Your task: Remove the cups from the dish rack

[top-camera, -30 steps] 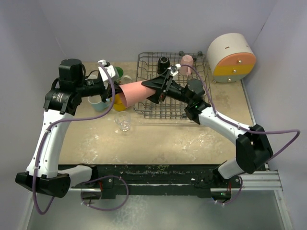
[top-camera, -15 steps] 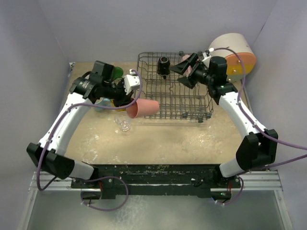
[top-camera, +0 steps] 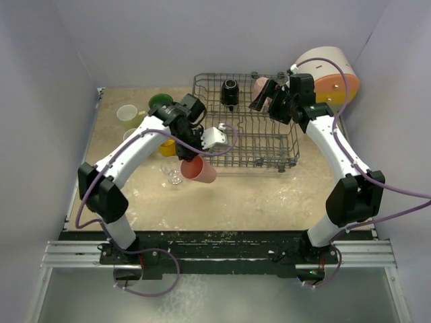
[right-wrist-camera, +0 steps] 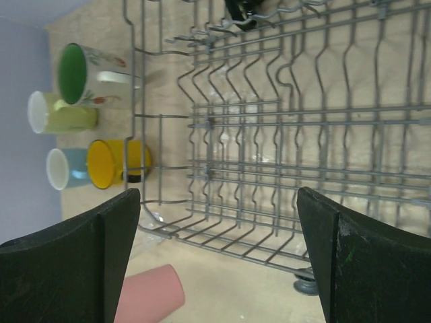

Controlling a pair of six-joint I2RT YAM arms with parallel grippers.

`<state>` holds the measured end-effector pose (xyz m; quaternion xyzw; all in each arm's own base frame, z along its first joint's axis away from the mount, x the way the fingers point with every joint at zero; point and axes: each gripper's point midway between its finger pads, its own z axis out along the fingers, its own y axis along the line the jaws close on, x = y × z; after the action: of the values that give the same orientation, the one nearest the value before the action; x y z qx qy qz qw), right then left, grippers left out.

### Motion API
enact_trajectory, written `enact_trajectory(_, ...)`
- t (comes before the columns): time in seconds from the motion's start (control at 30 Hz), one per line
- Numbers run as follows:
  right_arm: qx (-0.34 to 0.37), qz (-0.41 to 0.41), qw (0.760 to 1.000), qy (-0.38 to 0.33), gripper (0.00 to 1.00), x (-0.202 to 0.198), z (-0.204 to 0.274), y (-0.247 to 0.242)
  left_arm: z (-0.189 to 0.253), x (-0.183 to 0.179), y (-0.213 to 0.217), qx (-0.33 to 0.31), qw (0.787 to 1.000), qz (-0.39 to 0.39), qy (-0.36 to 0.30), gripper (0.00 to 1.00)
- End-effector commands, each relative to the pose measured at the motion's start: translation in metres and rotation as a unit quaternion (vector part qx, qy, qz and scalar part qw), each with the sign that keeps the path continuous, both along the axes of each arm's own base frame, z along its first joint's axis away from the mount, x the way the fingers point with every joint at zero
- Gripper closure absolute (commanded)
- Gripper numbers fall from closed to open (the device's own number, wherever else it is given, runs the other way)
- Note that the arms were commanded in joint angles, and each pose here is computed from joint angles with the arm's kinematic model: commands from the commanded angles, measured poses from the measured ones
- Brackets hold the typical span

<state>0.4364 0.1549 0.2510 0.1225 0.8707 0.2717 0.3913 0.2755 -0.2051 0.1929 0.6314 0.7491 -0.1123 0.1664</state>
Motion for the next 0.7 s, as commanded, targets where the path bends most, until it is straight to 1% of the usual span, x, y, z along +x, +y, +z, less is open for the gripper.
enact_trajectory(0.0,-0.058,-0.022,0.998,-0.027,0.0,0.006,0.016,-0.021,-0.007,0.0,0.009,0.082,0.997,-0.004,0.013,1.0)
enact_trajectory(0.2,-0.079,-0.028,0.996,-0.017,0.0,0.008,0.004,-0.026,-0.023,-0.005,0.001,0.136,0.99,-0.031,-0.001,1.0)
enact_trajectory(0.37,-0.08,-0.027,0.996,-0.013,0.0,0.009,-0.003,-0.026,-0.035,-0.009,-0.001,0.18,0.983,-0.043,-0.012,1.0)
enact_trajectory(0.57,-0.077,-0.024,0.997,-0.019,0.0,0.01,-0.002,-0.025,-0.051,-0.019,0.001,0.229,0.972,-0.06,-0.001,1.0)
enact_trajectory(0.67,-0.072,-0.018,0.997,-0.021,0.0,0.007,-0.001,-0.022,-0.055,-0.02,0.001,0.241,0.968,-0.064,0.0,1.0)
